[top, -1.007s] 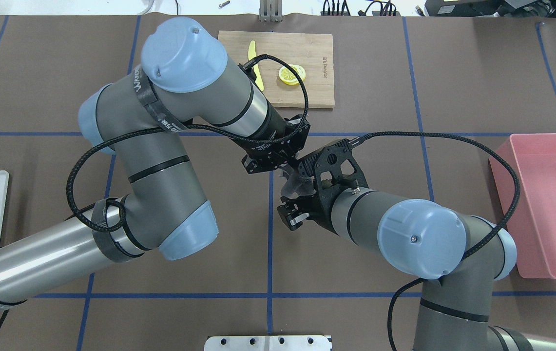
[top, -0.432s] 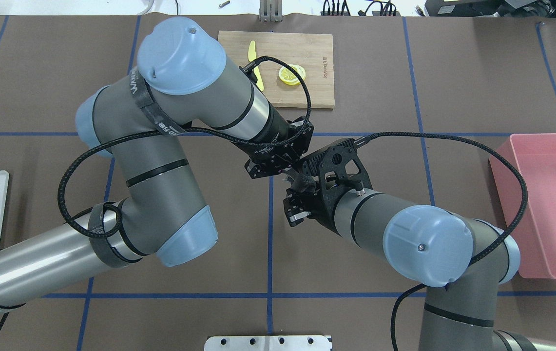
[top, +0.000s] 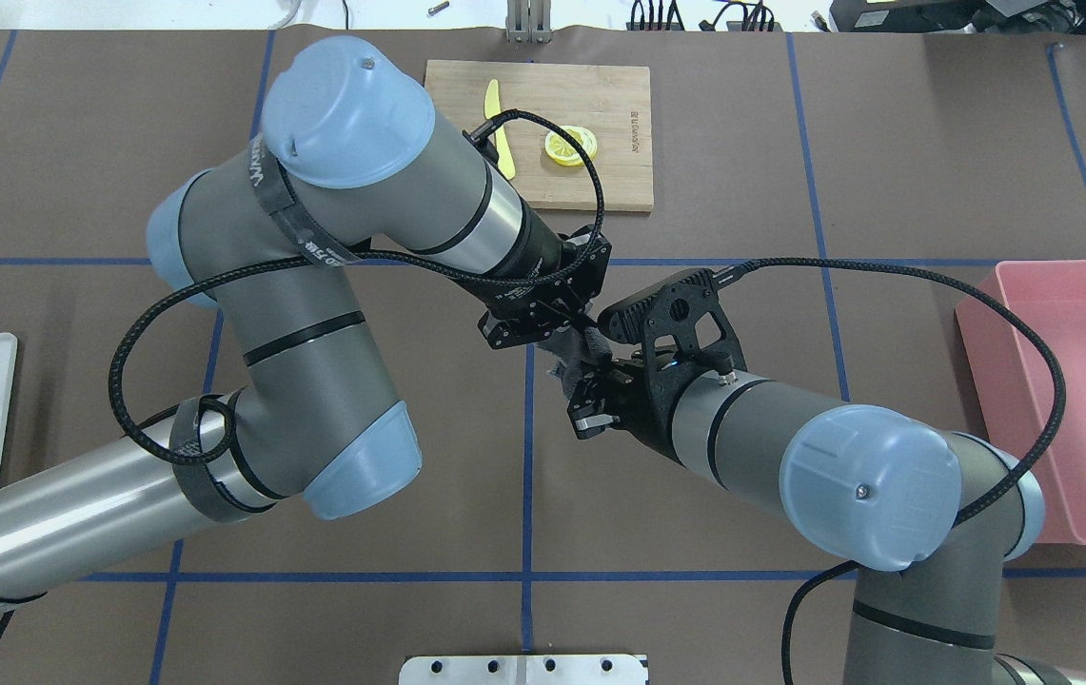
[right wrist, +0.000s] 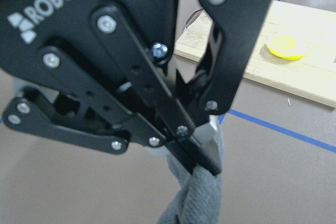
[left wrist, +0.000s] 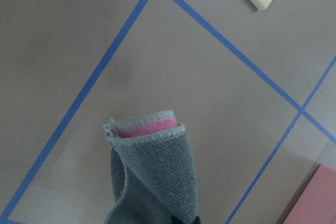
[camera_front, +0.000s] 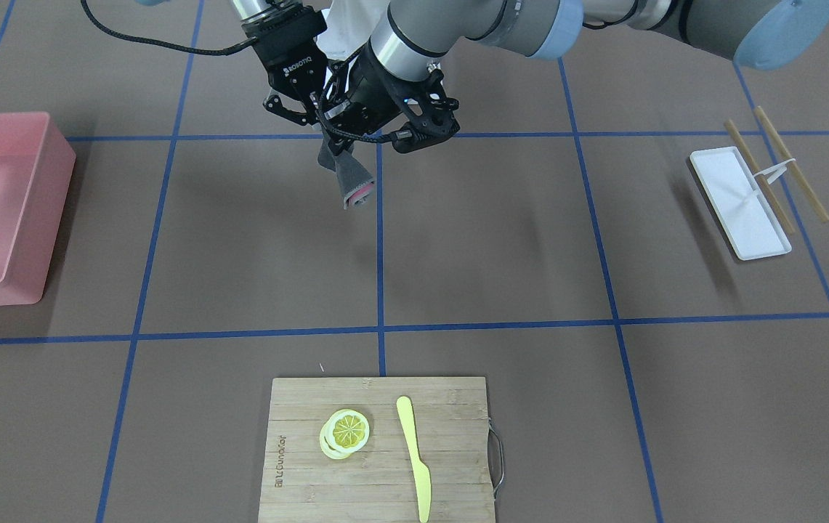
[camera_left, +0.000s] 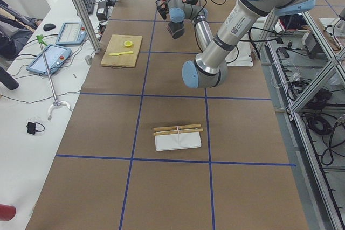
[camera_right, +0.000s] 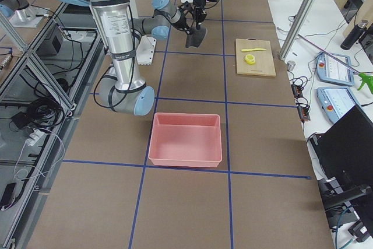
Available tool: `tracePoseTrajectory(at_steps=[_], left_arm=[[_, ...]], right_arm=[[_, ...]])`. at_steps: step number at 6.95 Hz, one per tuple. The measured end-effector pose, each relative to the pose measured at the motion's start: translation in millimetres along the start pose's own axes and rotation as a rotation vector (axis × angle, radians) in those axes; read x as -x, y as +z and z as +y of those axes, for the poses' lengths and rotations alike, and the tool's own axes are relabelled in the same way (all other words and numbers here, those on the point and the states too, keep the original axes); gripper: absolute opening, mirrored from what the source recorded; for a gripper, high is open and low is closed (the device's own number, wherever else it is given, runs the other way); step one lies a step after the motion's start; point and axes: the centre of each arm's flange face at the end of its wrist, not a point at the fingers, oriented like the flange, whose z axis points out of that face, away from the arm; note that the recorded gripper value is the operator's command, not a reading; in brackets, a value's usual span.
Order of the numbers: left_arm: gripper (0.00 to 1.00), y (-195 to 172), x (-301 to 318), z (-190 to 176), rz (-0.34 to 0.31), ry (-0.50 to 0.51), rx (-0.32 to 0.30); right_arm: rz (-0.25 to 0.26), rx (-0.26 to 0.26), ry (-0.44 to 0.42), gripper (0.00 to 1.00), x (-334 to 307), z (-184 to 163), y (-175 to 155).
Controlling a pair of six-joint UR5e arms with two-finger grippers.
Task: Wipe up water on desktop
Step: 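Open and withdraw the left gripper while the right gripper lowers the cloth, then wipe the table surface with the cloth held in the right gripper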
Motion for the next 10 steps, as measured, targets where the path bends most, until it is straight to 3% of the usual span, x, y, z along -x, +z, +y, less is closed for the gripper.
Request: tracePoseTrajectory(at_steps=[2,5,7,8,10], left_arm=[[0.98,-7.8,-1.5,-8.7,0.017,-0.005,-0.016],[0.98,-74.3,40.9,-71.2,0.060,-0.033,-0.113],[0.98,-121.3,74.8,-99.2,0.073,-0.033,-0.145],[0.98,-139.1,87.1,-114.8,0.073,-0.025,-0.165],[0.98,-160.0,123.2,-156.7,0.032,0.038,-0.227]], right_arm=[[-0.009,-0.002,0.089,0.00,2.6,-0.3,-4.3],[0.010,0.032,0.351,0.00,7.6,11.5,6.6],[0.072,0.136,0.535,0.00,7.9,43.7,43.6],[0.109,0.206,0.579,0.00,-10.2,60.1,55.1],[0.201,0.361,0.614,0.00,-108.0,73.1,53.9]])
